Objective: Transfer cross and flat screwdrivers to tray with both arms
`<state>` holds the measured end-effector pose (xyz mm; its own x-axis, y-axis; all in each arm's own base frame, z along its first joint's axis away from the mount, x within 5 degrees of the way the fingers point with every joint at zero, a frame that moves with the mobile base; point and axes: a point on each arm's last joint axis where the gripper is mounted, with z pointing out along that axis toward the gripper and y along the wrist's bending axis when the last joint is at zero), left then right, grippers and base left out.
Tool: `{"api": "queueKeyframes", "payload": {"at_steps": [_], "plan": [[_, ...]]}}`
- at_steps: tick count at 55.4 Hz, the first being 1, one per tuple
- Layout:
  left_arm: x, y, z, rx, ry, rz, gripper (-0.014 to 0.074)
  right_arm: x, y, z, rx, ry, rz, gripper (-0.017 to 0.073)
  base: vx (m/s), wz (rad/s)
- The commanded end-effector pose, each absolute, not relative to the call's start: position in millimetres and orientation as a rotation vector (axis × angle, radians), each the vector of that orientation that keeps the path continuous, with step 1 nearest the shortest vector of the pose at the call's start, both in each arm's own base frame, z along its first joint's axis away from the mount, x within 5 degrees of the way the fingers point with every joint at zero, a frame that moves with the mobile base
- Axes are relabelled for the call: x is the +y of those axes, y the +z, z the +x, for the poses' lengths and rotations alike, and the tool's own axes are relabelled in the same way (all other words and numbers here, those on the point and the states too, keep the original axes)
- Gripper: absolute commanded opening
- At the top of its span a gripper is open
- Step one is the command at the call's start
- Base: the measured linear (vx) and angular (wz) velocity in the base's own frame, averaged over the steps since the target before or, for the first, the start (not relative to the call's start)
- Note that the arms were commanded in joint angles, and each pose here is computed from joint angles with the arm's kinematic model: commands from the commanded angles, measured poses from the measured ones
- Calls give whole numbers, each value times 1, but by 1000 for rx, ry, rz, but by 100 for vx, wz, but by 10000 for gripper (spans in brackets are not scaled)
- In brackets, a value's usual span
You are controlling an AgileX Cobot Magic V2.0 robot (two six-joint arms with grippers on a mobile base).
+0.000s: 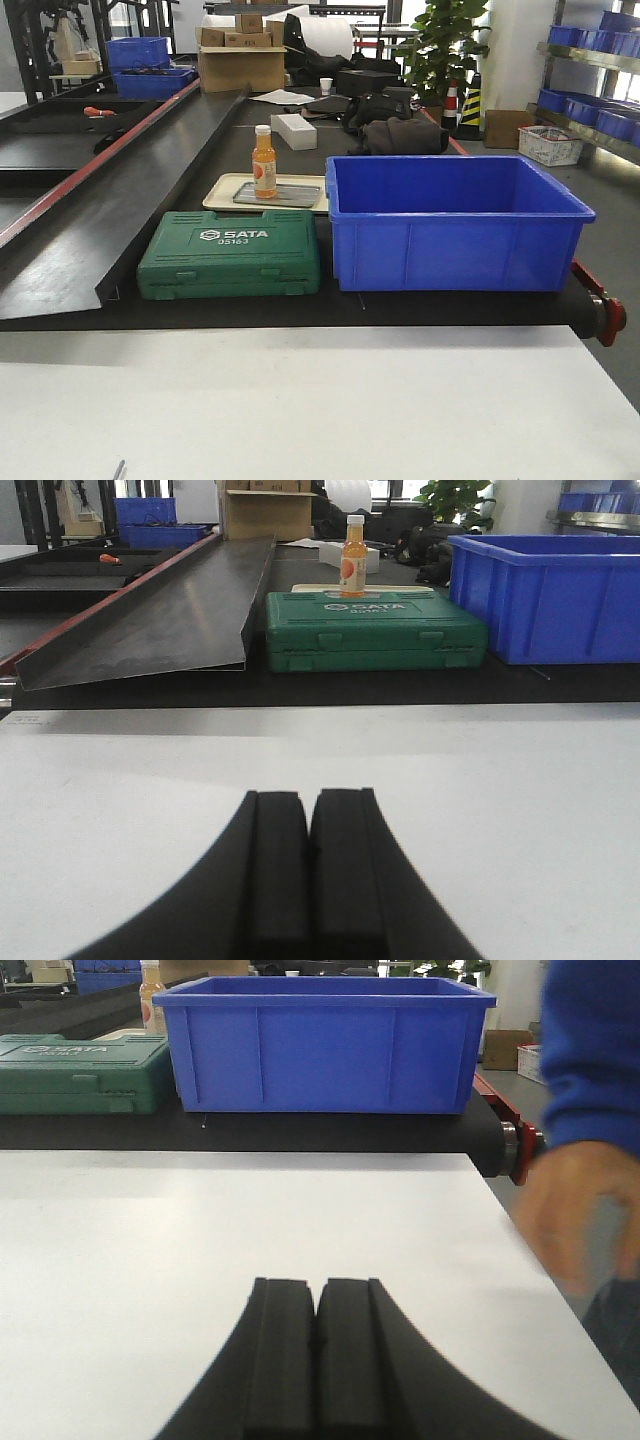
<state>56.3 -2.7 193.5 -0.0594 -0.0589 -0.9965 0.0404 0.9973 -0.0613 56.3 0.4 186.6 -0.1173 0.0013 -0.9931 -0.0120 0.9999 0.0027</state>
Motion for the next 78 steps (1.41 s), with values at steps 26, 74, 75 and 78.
{"api": "queueKeyframes", "payload": {"at_steps": [26,74,75,78], "plan": [[-2,212,54,1494,-99,-31,-6,1,192,57,1608,2,-19,-8,0,0],[0,310,23,1006,-103,-33,-3,2,298,36,1096,57,-2,-8,0,0],[0,317,21,999,-103,-32,-3,2,305,36,1099,55,-2,-8,0,0],[0,332,19,1005,-104,-30,-3,2,323,37,1123,52,0,-8,0,0]]}}
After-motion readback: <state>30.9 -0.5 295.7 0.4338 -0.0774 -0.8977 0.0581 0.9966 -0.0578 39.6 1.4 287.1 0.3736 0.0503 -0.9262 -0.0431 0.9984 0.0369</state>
